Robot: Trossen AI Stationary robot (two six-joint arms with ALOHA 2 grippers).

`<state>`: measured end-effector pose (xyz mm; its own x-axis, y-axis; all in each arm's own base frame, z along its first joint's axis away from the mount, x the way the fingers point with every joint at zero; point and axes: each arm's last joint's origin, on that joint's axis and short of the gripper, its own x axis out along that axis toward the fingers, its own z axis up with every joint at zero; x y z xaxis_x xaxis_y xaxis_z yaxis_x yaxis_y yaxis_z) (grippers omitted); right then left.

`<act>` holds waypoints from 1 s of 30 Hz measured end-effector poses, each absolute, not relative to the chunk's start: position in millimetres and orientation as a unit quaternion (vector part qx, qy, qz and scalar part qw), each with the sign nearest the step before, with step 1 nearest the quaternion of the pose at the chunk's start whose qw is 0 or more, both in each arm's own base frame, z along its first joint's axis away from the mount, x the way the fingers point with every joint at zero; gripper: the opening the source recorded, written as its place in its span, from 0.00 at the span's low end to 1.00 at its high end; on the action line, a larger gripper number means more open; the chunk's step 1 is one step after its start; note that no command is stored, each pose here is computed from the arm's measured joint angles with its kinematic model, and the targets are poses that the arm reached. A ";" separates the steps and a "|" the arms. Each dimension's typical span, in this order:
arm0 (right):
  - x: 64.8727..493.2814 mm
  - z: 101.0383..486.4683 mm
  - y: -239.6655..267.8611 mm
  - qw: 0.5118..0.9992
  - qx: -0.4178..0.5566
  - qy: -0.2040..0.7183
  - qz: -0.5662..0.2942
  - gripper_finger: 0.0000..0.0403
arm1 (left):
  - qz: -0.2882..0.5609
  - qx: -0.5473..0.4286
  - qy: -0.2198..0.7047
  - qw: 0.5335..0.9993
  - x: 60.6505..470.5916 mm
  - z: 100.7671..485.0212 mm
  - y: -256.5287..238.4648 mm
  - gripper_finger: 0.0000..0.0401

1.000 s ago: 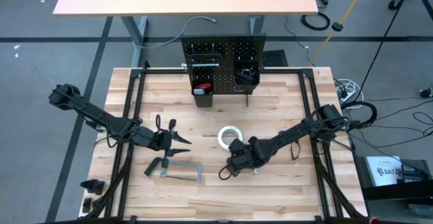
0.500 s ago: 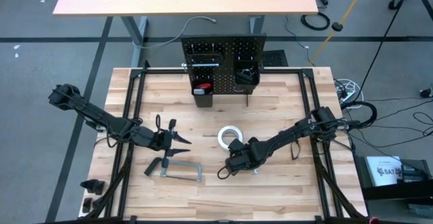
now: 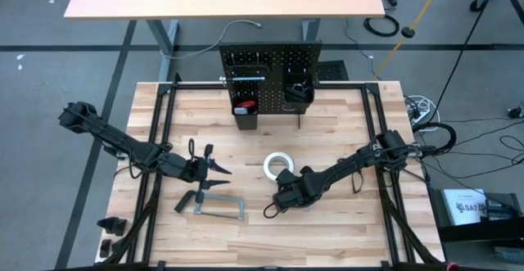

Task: Hang tools onto peg board
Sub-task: Put the silver wrench into the left black tool bin, then adjust the white tape

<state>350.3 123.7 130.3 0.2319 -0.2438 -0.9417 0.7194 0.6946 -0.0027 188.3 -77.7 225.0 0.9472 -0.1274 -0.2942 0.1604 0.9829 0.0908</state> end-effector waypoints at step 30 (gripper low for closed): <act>343.7 168.3 125.1 0.746 0.290 0.545 -0.248 0.00 | -0.073 0.057 0.145 0.985 188.3 224.9 -77.7 0.32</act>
<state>343.7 125.1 168.3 0.2830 -0.0542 -0.9576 0.6870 0.7081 0.1630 188.3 -77.7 224.9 0.9470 -0.1273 -0.2949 0.1605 0.9828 0.0910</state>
